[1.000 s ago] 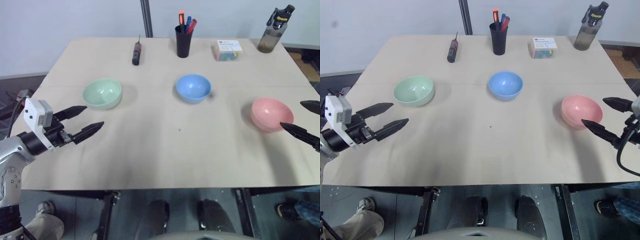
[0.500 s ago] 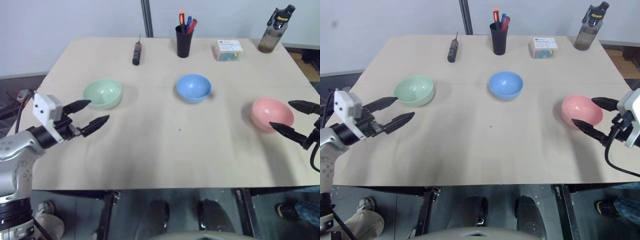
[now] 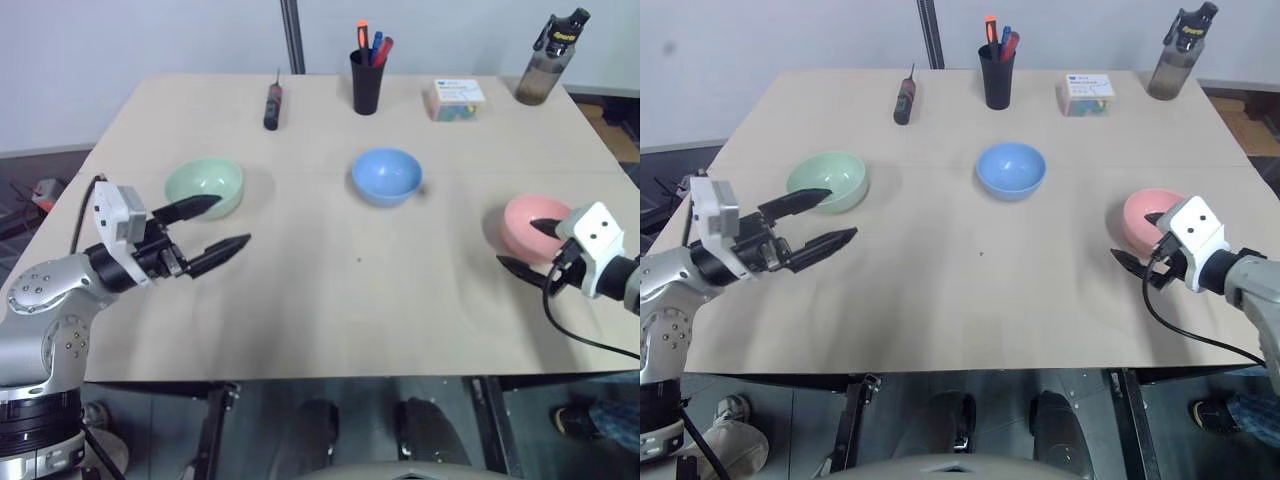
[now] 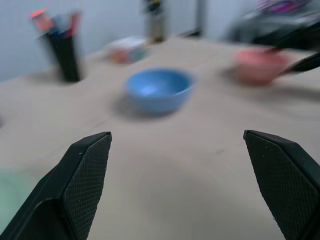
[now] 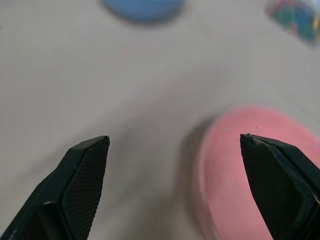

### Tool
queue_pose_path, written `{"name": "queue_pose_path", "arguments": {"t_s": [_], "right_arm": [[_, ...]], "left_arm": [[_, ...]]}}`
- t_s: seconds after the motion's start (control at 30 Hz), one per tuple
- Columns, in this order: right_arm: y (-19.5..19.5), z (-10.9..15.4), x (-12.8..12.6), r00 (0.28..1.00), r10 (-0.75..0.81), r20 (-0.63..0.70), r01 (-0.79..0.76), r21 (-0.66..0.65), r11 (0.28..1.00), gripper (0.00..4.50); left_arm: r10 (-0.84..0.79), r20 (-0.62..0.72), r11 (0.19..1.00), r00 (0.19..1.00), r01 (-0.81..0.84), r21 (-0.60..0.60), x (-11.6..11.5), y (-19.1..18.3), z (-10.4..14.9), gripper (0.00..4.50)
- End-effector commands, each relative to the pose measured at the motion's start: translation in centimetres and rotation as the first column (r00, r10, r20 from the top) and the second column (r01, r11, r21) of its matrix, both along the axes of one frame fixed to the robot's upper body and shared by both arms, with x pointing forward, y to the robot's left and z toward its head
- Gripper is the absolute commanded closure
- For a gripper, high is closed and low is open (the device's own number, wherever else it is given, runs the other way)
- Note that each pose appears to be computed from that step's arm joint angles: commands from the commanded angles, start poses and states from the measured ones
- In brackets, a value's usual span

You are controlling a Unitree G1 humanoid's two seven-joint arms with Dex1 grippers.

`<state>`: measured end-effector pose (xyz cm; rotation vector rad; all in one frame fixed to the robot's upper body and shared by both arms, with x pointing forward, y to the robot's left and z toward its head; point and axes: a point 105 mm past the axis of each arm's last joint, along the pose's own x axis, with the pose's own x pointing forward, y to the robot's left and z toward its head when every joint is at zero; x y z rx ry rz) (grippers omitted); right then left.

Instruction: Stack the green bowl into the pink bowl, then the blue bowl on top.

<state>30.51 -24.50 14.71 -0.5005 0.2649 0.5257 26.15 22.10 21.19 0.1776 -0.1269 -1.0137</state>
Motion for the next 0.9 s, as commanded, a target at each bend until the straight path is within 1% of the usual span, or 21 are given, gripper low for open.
{"name": "queue_pose_path", "arguments": {"t_s": [0.03, 0.1, 0.13, 0.2, 0.23, 0.27, 0.4, 0.43, 0.5, 0.6, 0.67, 0.77, 0.83, 0.9], "right_arm": [[-0.4, 0.1, 1.7, 0.998, -0.056, 0.017, 0.057, -0.008, 0.998, 0.36], [-0.6, 0.0, 2.5, 0.997, -0.079, 0.021, 0.080, -0.008, 0.997, 0.88], [-0.4, -0.1, 2.8, 0.997, -0.075, 0.016, 0.075, -0.002, 0.997, 1.15], [-0.1, -0.3, 3.0, 0.998, -0.065, 0.009, 0.065, -0.001, 0.998, 1.99], [0.0, -0.3, 3.1, 0.998, -0.060, 0.006, 0.060, -0.003, 0.998, 2.51], [0.0, -0.3, 3.2, 0.998, -0.062, 0.006, 0.062, -0.006, 0.998, 2.79], [0.2, -0.2, 3.3, 0.998, -0.057, 0.007, 0.057, -0.008, 0.998, 4.37], [0.4, 0.0, 3.2, 0.999, -0.053, 0.008, 0.053, -0.007, 0.999, 4.44], [1.0, 0.6, 3.1, 0.999, -0.037, 0.026, 0.037, -0.006, 0.999, 4.44], [4.0, 1.8, 2.4, 0.996, 0.075, 0.055, -0.077, 0.038, 0.996, 4.44], [7.5, 1.9, 1.1, 0.978, 0.202, 0.044, -0.205, 0.073, 0.976, 4.44], [14.0, 1.5, -1.6, 0.911, 0.411, 0.036, -0.412, 0.127, 0.902, 4.44], [16.5, 1.1, -2.5, 0.880, 0.475, 0.025, -0.472, 0.155, 0.868, 4.44], [18.6, 0.2, -2.2, 0.875, 0.484, 0.024, -0.480, 0.165, 0.861, 4.44]], "left_arm": [[-0.190, 0.010, 0.980, 0.982, 0.189, 0.066, -1.8, -2.1, 0.9, 0.00], [-0.254, 0.004, 0.962, 0.967, 0.252, 0.104, -2.3, -3.2, 0.9, 0.00], [-0.292, 0.000, 0.951, 0.957, 0.290, 0.103, -2.6, -3.7, 1.0, 0.00], [-0.344, 0.002, 0.934, 0.939, 0.342, 0.102, -2.9, -4.5, 1.3, 0.00], [-0.361, 0.005, 0.928, 0.933, 0.359, 0.103, -3.0, -4.8, 1.5, 0.00], [-0.370, 0.008, 0.924, 0.929, 0.368, 0.101, -3.0, -5.0, 1.6, 0.00], [-0.376, 0.008, 0.923, 0.926, 0.374, 0.094, -2.7, -5.3, 1.7, 0.00], [-0.373, 0.009, 0.924, 0.928, 0.371, 0.093, -2.7, -5.2, 1.7, 0.00], [-0.359, 0.012, 0.930, 0.933, 0.356, 0.087, -2.4, -5.1, 1.6, 0.00], [-0.317, 0.022, 0.947, 0.948, 0.315, 0.070, -1.9, -4.7, 1.4, 0.00], [-0.290, 0.024, 0.956, 0.957, 0.288, 0.063, -1.6, -4.3, 1.2, 0.00], [-0.257, 0.021, 0.965, 0.966, 0.256, 0.062, -1.4, -3.7, 0.7, 0.00], [-0.239, 0.024, 0.969, 0.971, 0.237, 0.063, -1.2, -3.6, 0.6, 0.00], [-0.195, 0.041, 0.978, 0.980, 0.190, 0.088, -0.7, -3.6, 0.4, 0.00]]}}
